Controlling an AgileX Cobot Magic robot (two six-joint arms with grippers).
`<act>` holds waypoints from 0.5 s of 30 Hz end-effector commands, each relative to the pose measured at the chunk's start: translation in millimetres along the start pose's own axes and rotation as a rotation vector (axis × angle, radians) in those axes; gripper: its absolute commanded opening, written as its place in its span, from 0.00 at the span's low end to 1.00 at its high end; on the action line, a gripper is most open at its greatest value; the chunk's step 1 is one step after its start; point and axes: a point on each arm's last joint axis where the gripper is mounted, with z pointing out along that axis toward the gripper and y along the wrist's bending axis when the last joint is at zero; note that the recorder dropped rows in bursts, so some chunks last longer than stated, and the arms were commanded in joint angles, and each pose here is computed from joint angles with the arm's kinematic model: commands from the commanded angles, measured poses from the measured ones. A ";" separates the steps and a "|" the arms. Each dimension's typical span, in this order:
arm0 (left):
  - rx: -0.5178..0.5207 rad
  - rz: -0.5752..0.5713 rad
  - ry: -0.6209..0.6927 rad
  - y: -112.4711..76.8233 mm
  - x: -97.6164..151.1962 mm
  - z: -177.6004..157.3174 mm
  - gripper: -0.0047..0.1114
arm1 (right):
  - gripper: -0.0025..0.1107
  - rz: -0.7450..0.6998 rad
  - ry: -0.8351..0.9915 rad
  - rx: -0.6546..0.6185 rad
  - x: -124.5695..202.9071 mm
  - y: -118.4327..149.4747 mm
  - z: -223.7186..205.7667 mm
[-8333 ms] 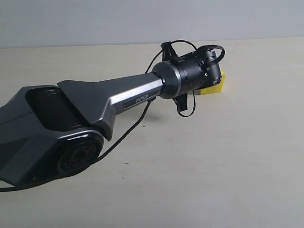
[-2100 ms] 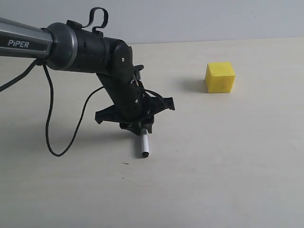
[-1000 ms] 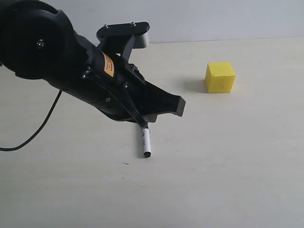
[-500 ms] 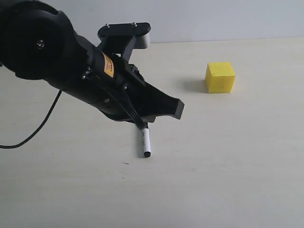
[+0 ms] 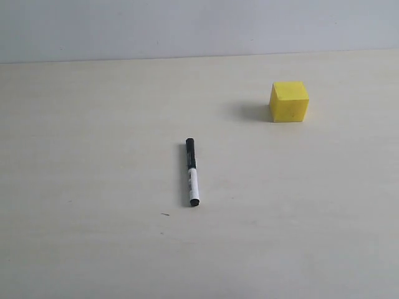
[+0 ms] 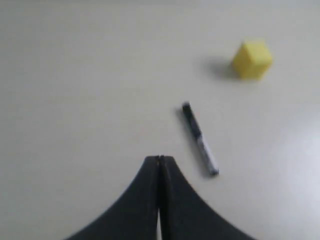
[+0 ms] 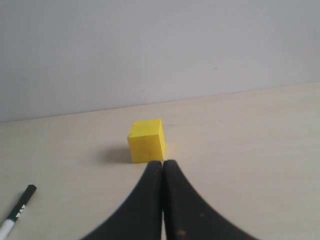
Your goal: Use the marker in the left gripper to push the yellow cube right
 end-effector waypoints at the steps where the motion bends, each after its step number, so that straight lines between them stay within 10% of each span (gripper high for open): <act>1: 0.009 -0.074 -0.437 19.5 25.6 -38.0 0.04 | 0.02 -0.007 -0.006 0.004 0.8 -0.4 -0.1; 6: -0.045 0.014 -0.684 35.3 63.1 -14.4 0.04 | 0.02 -0.007 -0.006 0.004 0.8 -0.4 -0.1; 15: -0.152 -0.033 -0.700 55.3 109.3 11.2 0.04 | 0.02 -0.007 -0.006 0.004 0.8 -0.4 -0.1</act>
